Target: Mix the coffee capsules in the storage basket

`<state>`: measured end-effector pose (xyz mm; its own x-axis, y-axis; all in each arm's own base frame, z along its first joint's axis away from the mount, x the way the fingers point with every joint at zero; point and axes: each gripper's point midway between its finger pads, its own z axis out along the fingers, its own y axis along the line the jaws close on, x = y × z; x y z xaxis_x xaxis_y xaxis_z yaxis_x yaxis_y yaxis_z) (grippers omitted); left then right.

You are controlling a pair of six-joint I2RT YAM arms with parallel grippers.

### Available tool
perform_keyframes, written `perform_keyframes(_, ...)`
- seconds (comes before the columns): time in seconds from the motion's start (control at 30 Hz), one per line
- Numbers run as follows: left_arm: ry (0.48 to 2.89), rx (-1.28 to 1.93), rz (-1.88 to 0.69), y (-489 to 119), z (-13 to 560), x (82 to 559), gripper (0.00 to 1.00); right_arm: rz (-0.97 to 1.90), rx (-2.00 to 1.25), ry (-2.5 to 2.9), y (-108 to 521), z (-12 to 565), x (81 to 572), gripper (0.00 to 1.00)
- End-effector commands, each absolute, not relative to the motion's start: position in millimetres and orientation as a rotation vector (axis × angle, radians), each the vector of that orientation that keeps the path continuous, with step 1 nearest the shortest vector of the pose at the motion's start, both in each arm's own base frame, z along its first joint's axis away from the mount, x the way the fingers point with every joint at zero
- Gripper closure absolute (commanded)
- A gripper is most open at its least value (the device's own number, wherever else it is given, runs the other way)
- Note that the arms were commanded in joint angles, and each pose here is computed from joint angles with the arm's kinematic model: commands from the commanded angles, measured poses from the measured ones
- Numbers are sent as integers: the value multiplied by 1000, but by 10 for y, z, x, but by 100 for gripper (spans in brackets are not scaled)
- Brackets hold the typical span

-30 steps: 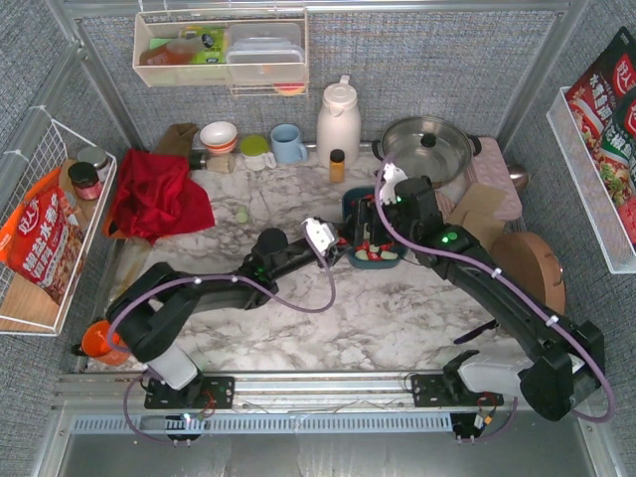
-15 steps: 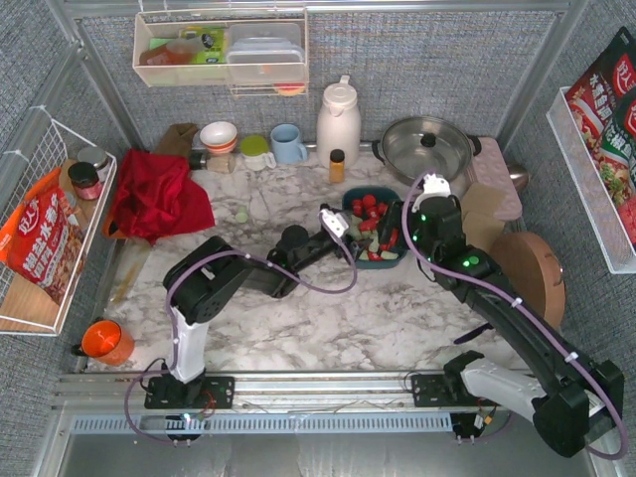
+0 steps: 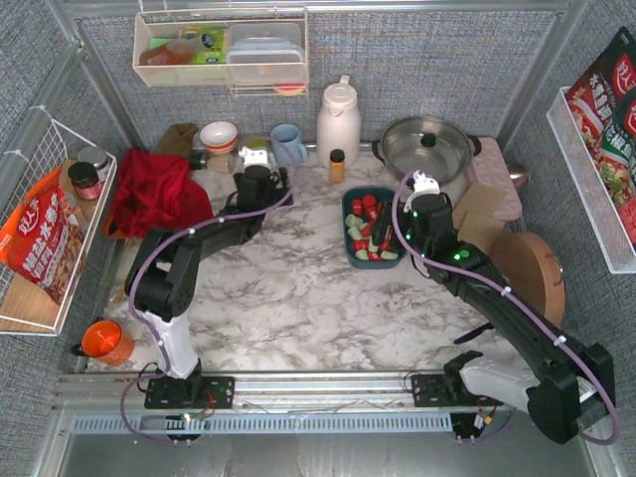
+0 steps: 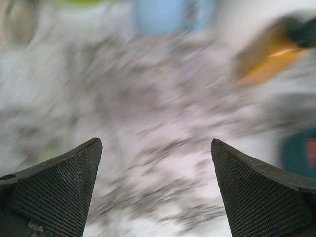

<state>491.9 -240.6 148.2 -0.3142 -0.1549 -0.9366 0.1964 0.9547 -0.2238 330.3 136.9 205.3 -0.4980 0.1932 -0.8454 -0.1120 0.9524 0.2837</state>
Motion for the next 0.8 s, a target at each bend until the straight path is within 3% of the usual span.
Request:
perform_keyframes(0.0, 2267, -81, 0, -1572, 516, 4601, 0, 422, 24, 2041, 1477, 2119, 3349, 21)
perform_keyframes(0.17, 2297, -125, 153, -1155, 433, 4684, 0, 432, 2, 2059, 1513, 2096, 3352, 21)
perform_keyframes(0.43, 2295, -155, 217, -966, 422, 4721, 7, 452, -15, 2069, 1557, 2077, 3349, 21)
perform_keyframes(0.77, 2427, -133, 173, -958, -52, 4785, 39, 458, -28, 2076, 1576, 2063, 3342, 21)
